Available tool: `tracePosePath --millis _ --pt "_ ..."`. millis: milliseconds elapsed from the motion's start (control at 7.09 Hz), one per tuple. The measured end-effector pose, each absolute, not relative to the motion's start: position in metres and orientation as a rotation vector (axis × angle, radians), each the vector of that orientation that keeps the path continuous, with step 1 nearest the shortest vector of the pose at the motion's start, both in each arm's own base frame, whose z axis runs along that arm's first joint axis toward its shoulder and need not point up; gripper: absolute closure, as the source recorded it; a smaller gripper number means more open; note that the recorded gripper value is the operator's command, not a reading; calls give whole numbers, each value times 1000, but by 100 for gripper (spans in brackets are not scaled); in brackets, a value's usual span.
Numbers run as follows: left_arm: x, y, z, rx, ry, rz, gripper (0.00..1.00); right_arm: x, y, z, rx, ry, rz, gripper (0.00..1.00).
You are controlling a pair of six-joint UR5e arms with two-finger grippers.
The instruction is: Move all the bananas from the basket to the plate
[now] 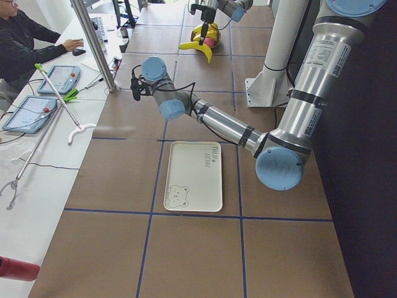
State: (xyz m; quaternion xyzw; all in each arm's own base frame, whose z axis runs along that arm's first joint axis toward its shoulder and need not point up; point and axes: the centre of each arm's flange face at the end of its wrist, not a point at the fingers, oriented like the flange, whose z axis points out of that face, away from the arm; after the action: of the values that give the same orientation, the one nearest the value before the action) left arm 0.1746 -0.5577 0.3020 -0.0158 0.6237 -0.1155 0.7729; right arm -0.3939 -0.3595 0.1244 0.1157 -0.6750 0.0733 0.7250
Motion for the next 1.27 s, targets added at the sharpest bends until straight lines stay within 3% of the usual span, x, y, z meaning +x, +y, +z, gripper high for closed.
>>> tracePosePath --millis 423,846,987,1128,1269 --pt "276 -524 192 -129 1453 -190 1 -429 -318 109 275 -1535 150 99" --pt "359 -465 138 -147 1505 -122 1 -434 -313 101 275 -1550 140 99" --pt "382 -445 126 -134 1522 -120 13 -435 -312 100 275 -1552 139 99" --pt "395 -433 118 -127 1533 -117 73 -435 -312 99 275 -1553 138 99" --pt "400 -428 116 -124 1537 -116 100 -435 -312 99 275 -1554 138 98"
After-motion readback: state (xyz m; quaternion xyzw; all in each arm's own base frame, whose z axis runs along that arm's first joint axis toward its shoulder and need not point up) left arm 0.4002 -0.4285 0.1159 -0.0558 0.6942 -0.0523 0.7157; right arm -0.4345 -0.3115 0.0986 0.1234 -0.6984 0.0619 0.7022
